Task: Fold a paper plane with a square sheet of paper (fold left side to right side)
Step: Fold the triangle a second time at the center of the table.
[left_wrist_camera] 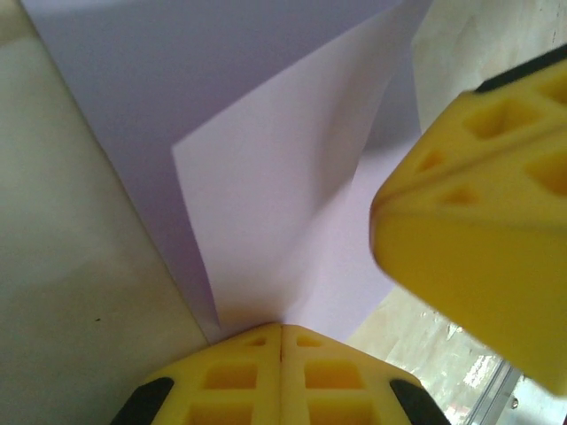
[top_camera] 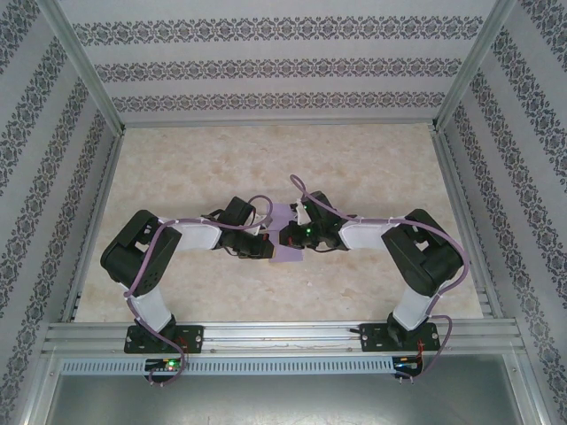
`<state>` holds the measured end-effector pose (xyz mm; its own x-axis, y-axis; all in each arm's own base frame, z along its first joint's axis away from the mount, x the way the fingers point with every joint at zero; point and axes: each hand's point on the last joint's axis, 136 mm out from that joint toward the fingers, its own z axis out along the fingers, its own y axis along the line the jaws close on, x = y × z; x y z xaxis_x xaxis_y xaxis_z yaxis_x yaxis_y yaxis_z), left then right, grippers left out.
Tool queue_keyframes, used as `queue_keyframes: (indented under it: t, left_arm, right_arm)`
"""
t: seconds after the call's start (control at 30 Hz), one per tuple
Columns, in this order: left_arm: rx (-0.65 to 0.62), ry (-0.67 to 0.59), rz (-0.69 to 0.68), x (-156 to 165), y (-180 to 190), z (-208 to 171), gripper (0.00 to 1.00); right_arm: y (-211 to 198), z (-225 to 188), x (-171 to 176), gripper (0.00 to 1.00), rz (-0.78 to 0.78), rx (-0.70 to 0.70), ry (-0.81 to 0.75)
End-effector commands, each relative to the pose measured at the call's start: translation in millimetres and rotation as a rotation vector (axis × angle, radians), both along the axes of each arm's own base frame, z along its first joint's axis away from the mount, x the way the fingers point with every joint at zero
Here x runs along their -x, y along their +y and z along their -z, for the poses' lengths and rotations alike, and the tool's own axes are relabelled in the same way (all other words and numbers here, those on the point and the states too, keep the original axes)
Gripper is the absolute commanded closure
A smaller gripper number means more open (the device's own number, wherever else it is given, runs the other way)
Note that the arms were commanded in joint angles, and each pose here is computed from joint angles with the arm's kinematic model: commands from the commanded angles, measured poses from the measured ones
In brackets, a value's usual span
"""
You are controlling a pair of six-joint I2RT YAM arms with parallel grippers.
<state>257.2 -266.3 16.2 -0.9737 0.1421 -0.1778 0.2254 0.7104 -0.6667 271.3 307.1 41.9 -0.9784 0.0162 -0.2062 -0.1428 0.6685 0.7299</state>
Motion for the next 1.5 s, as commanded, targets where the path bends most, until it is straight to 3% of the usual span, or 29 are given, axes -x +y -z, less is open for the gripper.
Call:
queue_keyframes:
  t: [0.0,0.7,1.47]
  left_arm:
    - [-0.174,0.073,0.005,24,24,35,0.96]
    - [-0.273,0.122,-0.032,31,38,48,0.97]
    - [-0.292,0.156,-0.038,39,43,59,0.97]
  right_arm:
    - [3,9,-1,1.00,0.009,0.006,-0.003]
    - [-17,44,-3,1.00,0.046,0.117,0.022]
    - [-70,47,-42,1.00,0.168,0.159,0.001]
